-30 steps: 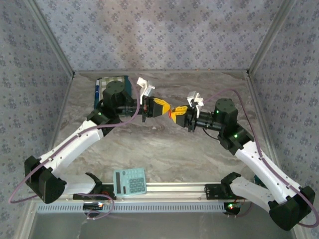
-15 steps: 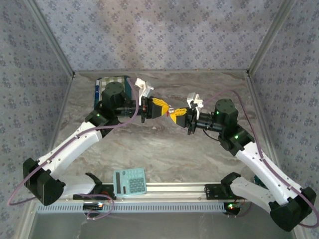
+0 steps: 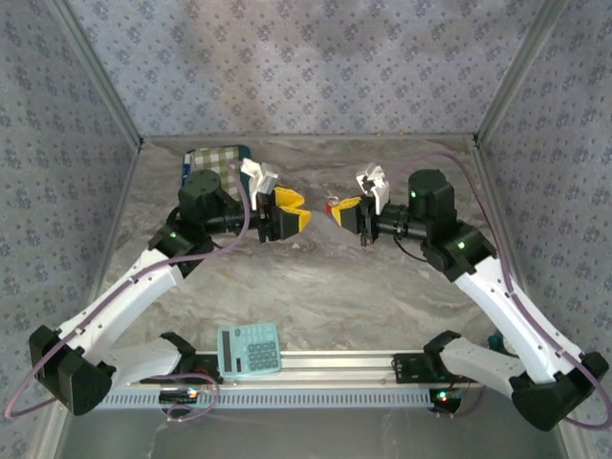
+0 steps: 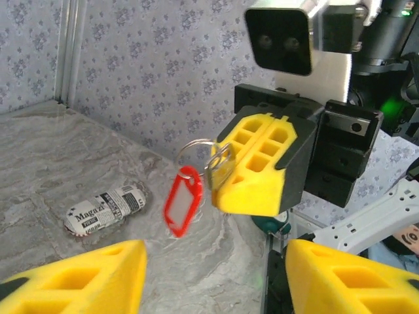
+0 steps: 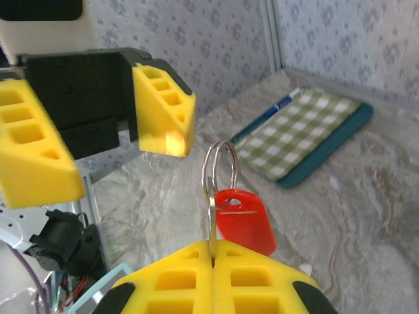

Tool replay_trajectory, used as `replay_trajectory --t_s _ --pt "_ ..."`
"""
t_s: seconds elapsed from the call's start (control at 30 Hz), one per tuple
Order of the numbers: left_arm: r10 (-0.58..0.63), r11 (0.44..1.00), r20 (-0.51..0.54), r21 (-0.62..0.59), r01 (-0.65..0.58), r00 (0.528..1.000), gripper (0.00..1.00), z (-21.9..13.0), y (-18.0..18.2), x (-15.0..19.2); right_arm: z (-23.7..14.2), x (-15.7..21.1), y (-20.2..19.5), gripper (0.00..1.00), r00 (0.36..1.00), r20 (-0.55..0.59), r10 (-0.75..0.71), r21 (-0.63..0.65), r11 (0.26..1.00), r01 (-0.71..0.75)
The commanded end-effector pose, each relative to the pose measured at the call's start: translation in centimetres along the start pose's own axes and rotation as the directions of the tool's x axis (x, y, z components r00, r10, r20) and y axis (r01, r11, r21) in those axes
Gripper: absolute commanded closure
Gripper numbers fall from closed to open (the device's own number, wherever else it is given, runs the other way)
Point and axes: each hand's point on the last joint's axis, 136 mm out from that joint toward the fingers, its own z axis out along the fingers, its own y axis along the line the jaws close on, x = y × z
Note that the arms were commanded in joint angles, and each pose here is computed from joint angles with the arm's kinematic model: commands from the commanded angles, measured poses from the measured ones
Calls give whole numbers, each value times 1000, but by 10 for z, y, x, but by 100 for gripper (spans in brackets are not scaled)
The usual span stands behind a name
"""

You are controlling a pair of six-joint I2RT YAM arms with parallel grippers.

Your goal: Remove the keys from the keyring

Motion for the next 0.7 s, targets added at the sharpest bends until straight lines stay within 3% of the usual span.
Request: replay_trajectory --t_s 0.0,0.07,0.2,0.33,0.67 --pt "3 1000 -4 -19 -3 1000 33 0 6 9 1 17 3 100 991 -104 81 -24 996 -84" --pt "6 1000 -16 5 -6 1000 26 3 4 15 0 14 14 100 991 -98 89 -86 992 -98" --pt "1 999 -64 34 1 998 26 16 0 26 -5 -7 22 100 997 -47 65 -116 991 -70" --pt "8 999 -85 -49 -12 996 34 24 14 33 -5 -12 24 100 997 -35 68 -124 990 -71" --pt "140 951 47 -284 -121 989 36 17 32 13 -7 -11 28 100 997 -29 67 -139 988 -71"
